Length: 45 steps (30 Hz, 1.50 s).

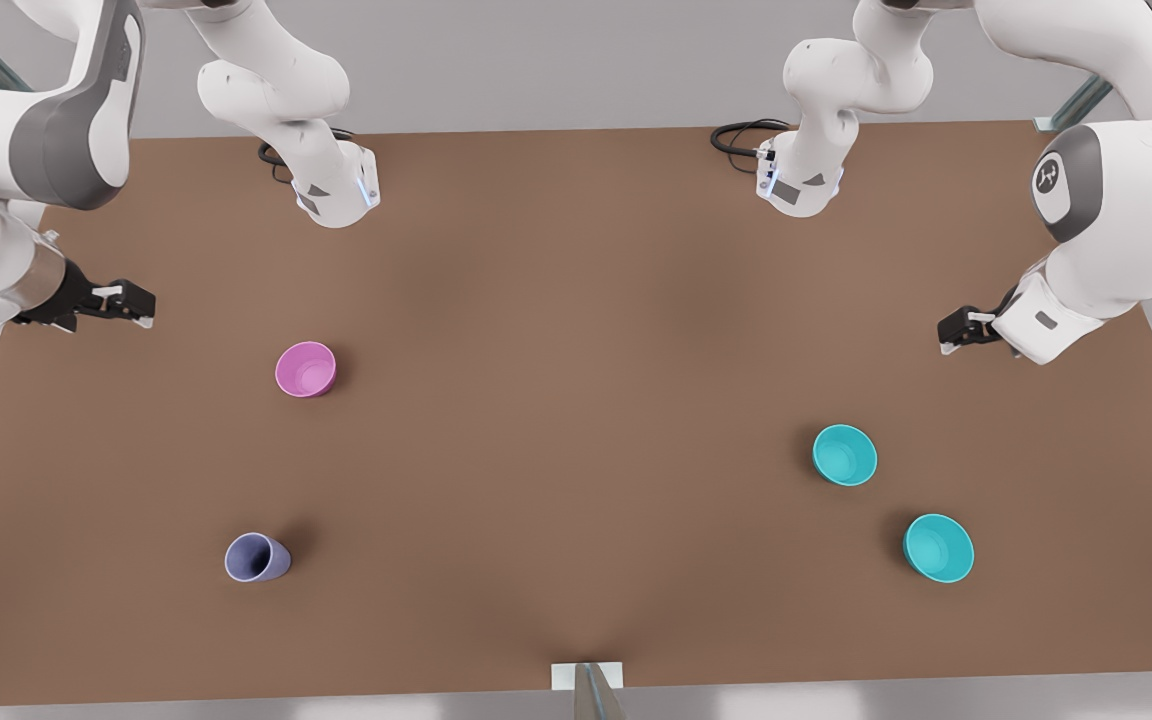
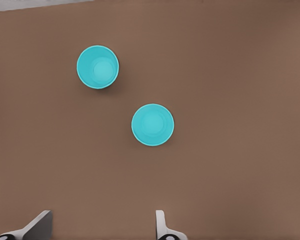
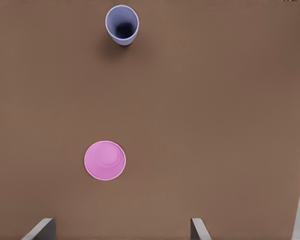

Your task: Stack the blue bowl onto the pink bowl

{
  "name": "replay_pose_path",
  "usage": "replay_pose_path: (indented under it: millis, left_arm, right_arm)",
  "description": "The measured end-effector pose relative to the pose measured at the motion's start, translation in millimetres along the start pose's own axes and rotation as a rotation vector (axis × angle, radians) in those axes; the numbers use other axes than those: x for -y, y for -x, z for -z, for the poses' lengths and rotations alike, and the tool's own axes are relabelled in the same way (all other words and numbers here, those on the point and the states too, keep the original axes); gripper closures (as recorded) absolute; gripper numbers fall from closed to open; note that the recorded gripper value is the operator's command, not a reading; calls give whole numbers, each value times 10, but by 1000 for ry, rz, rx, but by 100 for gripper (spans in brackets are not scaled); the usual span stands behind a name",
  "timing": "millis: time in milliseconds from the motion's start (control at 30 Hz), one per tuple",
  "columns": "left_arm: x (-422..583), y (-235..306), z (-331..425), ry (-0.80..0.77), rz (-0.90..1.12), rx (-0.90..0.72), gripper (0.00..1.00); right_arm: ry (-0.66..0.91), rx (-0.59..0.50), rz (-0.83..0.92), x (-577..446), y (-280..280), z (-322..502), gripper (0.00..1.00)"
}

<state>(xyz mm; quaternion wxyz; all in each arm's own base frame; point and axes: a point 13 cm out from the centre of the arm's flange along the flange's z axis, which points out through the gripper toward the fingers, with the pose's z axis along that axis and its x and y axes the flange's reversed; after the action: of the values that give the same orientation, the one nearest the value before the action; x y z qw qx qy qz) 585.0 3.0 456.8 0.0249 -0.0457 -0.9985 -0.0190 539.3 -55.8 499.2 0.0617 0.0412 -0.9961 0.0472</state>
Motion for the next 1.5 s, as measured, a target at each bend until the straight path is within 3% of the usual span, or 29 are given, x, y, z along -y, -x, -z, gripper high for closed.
replay_pose_path:
  millis: [100,167,233,333,567,800,1000,1200,1500]
  left_arm:
    - [0,7,3,0,-10,3,0]
    - [-1,10,5,1,-15,4,0]
    - [-1,10,0,1,-20,4,0]
    - [-1,8,-2,0,-27,3,0]
    - [-1,1,0,1,-39,1,0]
    - [-2,5,-8,2,-47,-1,0]
    - [-3,13,-25,2,-51,-2,0]
    - [-2,11,-28,2,-55,-4,0]
    - [-3,4,-10,2,-58,-1,0]
  right_arm:
    - [-1,-8,8,-34,18,-32,0]
    - [7,-131,14,-63,129,-592,0]
    - [66,-258,5,-106,-108,-1327,0]
    - [159,-305,-67,2,-564,-2071,0]
    - [256,-195,-192,-57,-662,-3199,0]
    - [233,-67,-113,-799,-464,-3690,0]
    - [215,15,-179,-571,-380,-3910,0]
    - [205,36,-184,-565,-388,-4009,0]
    - [210,-37,-220,-531,-510,-4472,0]
